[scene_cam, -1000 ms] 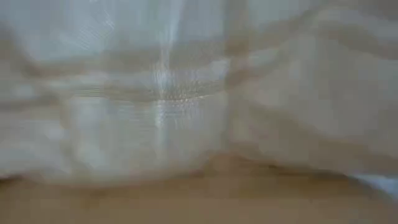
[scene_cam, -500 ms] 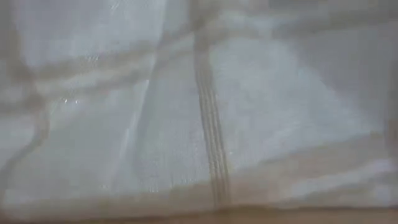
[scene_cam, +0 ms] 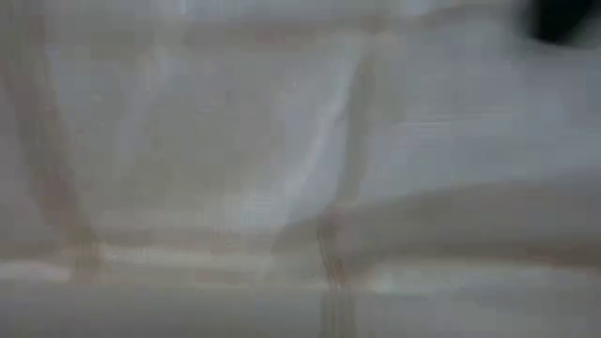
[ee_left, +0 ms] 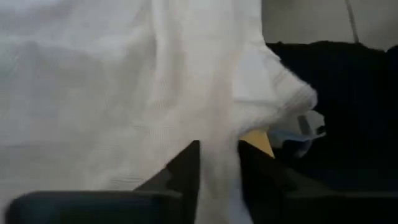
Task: Fold towel
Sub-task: Fold the white towel
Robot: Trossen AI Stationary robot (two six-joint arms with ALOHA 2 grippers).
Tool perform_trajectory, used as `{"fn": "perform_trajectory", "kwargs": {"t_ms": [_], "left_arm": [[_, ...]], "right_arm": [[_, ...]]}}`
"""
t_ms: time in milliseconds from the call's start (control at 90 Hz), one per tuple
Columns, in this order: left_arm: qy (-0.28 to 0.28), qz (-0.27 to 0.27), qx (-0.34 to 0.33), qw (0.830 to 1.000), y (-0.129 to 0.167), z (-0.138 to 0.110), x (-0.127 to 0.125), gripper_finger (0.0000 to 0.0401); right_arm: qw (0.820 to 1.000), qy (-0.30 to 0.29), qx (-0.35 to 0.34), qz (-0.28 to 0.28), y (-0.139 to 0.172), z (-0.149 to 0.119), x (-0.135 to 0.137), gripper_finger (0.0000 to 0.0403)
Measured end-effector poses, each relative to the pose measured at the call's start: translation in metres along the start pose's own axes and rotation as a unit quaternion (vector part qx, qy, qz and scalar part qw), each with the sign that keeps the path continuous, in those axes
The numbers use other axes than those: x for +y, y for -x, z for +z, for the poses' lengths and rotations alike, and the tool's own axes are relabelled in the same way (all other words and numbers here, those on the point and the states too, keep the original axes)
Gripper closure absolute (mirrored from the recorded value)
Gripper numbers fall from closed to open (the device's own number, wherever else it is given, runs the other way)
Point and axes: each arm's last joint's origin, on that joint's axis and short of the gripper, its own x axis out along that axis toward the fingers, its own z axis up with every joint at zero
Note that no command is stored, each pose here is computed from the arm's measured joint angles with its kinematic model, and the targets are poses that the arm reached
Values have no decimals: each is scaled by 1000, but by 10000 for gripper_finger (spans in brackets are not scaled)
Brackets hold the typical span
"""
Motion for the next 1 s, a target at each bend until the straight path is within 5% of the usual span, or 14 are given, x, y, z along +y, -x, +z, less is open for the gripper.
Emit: {"fn": "perform_trajectory", "kwargs": {"t_ms": [133,256,478,644,767,1000], "left_arm": [[4,-11,29,1000,20,20,4,219],[-26,41,-20,999,43,29,17,194],[-36,195,-152,968,77,43,61,202],[-9,237,-171,956,74,41,99,230],[15,240,-186,953,64,36,119,255],[-6,225,-208,952,46,33,130,301]], "right_arm": [[998,25,-24,47,42,40,-13,239],[997,60,-36,28,74,70,-41,196],[974,6,-82,-211,108,121,-152,175],[952,-122,-74,-272,103,131,-275,210],[946,-208,-62,-239,88,115,-350,265],[945,-270,-67,-171,59,91,-404,391]]}}
